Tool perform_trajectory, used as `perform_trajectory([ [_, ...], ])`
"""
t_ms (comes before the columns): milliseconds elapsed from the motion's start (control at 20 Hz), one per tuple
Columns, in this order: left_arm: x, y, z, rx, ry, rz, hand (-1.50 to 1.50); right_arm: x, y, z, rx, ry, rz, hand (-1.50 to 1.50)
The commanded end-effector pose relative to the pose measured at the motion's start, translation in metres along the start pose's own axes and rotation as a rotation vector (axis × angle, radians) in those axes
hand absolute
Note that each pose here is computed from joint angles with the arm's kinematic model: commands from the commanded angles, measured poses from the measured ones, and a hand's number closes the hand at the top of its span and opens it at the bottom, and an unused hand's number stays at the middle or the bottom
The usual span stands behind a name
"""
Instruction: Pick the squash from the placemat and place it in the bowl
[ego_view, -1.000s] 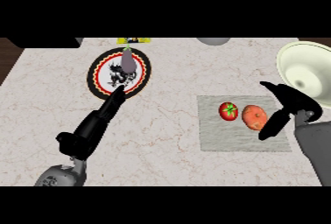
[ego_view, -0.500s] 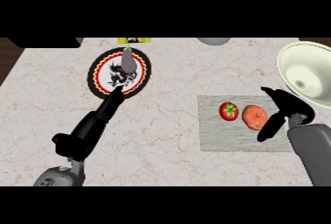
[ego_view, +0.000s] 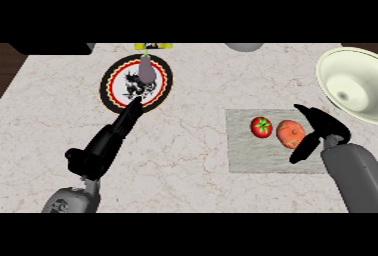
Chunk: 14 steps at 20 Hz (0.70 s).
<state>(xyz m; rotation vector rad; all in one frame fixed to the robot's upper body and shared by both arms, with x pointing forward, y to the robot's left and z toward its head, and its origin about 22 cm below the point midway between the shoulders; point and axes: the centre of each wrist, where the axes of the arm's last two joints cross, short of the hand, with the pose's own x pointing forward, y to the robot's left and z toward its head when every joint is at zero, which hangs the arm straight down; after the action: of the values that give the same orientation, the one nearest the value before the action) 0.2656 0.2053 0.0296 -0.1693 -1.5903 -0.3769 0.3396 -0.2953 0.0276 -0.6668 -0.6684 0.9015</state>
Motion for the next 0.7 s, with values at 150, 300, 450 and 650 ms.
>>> perform_trajectory([
  [150,0.006,0.014,0.005,-0.018,0.002,0.012,0.00,-0.013,0.015,-0.014,-0.103,-0.114,-0.005,1.50],
  [300,0.005,-0.005,0.002,0.003,-0.001,0.001,0.00,-0.002,0.000,-0.020,-0.116,-0.109,-0.014,1.50],
  [450,0.003,-0.009,0.000,0.001,0.014,-0.001,0.00,0.016,0.006,-0.019,-0.130,-0.106,-0.021,1.50],
  [650,-0.006,0.015,0.014,-0.002,-0.004,-0.012,0.00,0.003,-0.022,-0.008,-0.140,-0.227,0.090,1.50],
])
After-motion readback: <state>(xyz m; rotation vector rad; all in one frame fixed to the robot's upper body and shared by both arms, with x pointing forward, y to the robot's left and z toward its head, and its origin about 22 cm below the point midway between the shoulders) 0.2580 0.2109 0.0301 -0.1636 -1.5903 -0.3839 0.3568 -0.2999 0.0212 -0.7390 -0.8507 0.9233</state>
